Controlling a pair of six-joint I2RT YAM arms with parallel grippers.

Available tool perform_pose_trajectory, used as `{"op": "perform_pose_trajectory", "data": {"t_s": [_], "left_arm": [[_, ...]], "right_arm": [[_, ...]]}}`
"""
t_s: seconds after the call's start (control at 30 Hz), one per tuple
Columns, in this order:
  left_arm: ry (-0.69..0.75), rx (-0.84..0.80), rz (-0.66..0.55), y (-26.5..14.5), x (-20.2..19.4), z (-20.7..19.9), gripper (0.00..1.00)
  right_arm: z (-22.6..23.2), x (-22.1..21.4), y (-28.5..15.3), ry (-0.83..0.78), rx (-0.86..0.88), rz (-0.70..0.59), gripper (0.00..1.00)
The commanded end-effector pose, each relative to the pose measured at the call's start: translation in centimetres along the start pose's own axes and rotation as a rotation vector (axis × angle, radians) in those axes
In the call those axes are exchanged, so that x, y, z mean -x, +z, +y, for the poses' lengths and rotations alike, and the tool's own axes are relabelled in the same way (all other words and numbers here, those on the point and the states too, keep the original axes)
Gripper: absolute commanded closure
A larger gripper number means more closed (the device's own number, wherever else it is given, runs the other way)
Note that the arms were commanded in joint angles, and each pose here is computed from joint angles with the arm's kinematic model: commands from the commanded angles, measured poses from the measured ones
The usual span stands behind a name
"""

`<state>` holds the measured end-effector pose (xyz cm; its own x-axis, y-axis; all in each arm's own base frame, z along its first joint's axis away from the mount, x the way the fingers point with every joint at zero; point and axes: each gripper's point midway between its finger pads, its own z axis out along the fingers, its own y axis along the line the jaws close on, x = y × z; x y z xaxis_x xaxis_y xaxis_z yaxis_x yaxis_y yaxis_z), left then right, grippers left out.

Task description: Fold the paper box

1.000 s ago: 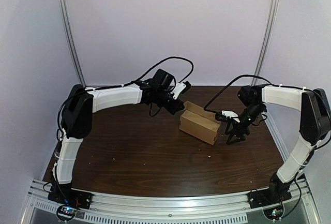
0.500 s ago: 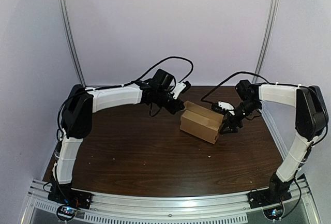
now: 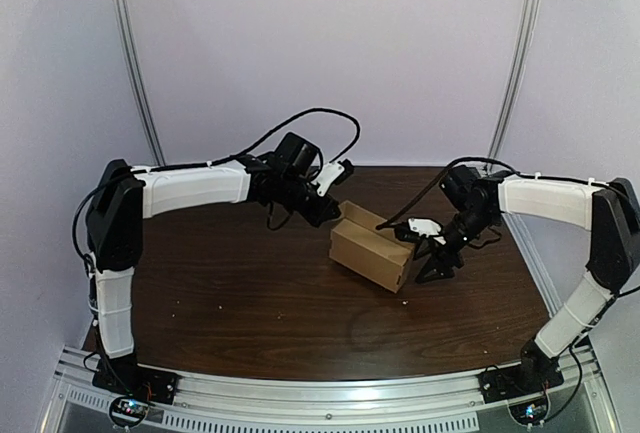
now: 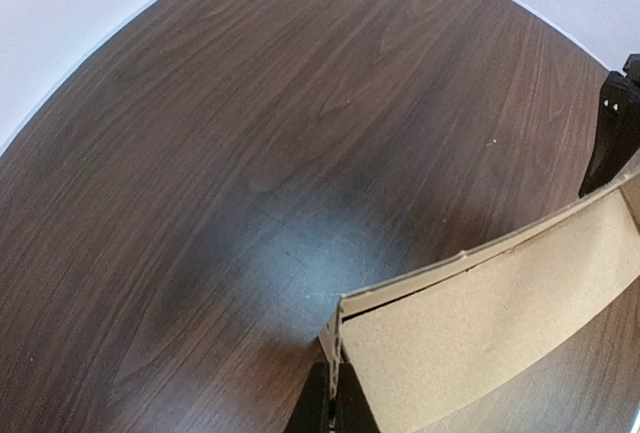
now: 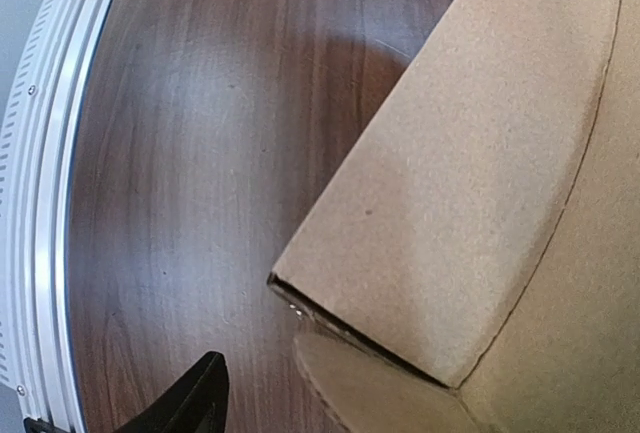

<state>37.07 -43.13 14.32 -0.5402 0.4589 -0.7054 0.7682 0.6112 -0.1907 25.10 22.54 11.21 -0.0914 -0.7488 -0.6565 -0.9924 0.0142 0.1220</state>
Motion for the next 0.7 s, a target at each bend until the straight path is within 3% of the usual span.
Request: {"op": "perform_pose_trajectory", "data": {"t_s": [0.0,0.67], "left_arm": [[0.014,0.000,0.029,-0.9,-1.8,-0.4,0.99],[-0.008,-0.008,-0.008,-5.8,-7.6,-2.6,0.95]], "right_arm": [[2.3,0.3,1.5,-0.011,0.048,0.021,0.30],[7.7,3.7,5.3,-0.041,0.172,0.049,0.34]]}}
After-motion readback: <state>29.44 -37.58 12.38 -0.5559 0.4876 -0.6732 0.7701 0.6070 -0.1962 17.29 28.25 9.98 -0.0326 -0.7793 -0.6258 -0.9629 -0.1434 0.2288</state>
